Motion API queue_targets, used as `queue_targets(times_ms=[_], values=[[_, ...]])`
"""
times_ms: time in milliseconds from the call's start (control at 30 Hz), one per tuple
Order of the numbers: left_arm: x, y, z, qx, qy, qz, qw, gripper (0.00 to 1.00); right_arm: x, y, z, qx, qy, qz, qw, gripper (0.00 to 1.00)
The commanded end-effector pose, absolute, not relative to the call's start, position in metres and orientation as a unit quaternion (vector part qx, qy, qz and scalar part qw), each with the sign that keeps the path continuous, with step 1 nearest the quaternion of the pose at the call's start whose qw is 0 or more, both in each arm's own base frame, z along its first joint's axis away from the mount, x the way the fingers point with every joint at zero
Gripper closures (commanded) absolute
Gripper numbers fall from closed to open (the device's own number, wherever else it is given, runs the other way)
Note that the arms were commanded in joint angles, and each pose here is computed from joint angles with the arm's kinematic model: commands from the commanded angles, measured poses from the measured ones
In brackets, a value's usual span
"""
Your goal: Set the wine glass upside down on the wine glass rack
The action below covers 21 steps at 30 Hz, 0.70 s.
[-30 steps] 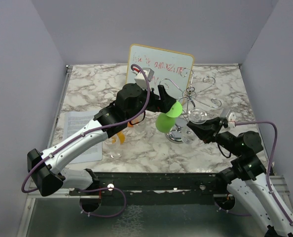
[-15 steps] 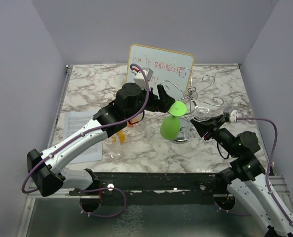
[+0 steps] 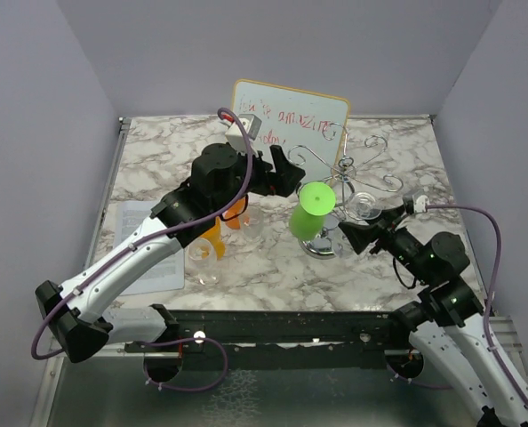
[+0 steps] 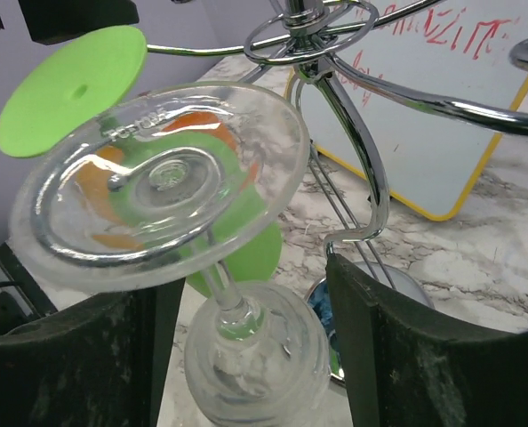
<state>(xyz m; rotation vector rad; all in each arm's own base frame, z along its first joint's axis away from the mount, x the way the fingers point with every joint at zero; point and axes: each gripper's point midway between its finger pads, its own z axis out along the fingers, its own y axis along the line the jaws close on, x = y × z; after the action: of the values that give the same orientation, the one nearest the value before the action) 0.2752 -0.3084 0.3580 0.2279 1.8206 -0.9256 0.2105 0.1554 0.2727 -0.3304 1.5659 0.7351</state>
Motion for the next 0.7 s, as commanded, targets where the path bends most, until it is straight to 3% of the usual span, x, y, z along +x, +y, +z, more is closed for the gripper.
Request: queue_targets(times_ms=[0,467,600,667], values=[[0.270,-0.290,0.384,0.098,0.744,-0.375,0.545,0.03,0.194,0.146,0.290,-0.130,0.682,0.327,0.641,0.28],[0.267,-0.239,0.345,0.028,0.790,-0.295,0.538,0.03,0.146,0.081,0.333,-0.058,0.678,0.254,0.687,0.27],[0.265,-0.226,0.323,0.012,0.808,-0.264,0.526,0.11,0.135,0.072,0.350,-0.054,0.660,0.252,0.706,0.27],[0.266,-0.222,0.315,0.010,0.814,-0.251,0.524,0.24,0.134,0.064,0.358,-0.032,0.652,0.245,0.717,0.28]])
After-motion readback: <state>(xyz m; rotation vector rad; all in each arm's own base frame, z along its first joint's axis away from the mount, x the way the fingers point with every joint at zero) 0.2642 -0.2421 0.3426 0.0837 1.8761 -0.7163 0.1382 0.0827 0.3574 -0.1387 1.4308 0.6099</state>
